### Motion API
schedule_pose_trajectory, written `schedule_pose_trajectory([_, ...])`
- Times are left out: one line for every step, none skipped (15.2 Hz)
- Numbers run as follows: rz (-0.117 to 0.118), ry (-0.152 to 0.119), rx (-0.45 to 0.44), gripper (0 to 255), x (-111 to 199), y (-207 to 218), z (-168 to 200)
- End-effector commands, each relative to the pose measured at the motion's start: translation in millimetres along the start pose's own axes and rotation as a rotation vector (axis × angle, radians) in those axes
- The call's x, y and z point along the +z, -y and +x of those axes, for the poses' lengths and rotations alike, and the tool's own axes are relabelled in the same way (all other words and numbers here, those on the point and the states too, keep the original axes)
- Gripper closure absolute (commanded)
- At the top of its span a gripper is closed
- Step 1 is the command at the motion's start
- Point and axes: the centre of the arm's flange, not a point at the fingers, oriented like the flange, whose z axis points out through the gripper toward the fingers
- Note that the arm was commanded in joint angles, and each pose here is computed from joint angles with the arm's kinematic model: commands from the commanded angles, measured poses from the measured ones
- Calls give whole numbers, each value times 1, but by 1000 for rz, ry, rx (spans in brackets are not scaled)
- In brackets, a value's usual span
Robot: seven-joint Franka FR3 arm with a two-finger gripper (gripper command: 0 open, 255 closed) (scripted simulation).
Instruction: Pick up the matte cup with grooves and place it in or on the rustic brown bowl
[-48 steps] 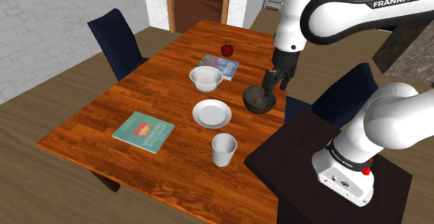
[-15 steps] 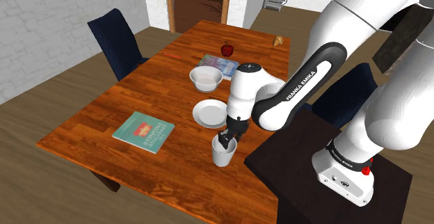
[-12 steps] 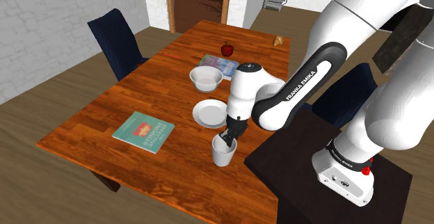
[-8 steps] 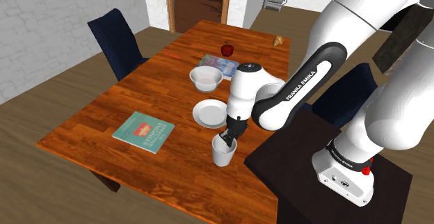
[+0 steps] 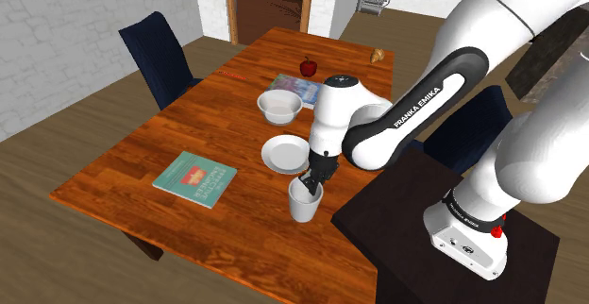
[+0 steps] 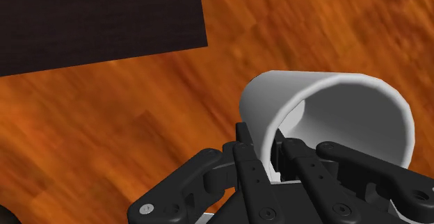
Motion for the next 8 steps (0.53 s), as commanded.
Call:
schedule_pose_trajectory([0,0,0,255,-12,2,-1])
schedule_pose_trajectory([0,0,0,255,-17,2,-1])
schedule_pose_trajectory([0,0,0,255,-22,2,-1])
schedule_pose_trajectory([0,0,0,255,-28,3,-2])
schedule_pose_trajectory([0,0,0,255,-33,3,-2])
schedule_pose_trajectory([0,0,0,255,-38,3,-3])
schedule_pose_trajectory([0,0,0,255,-43,4,-3])
schedule_pose_trajectory([0,0,0,255,-49,4,-3])
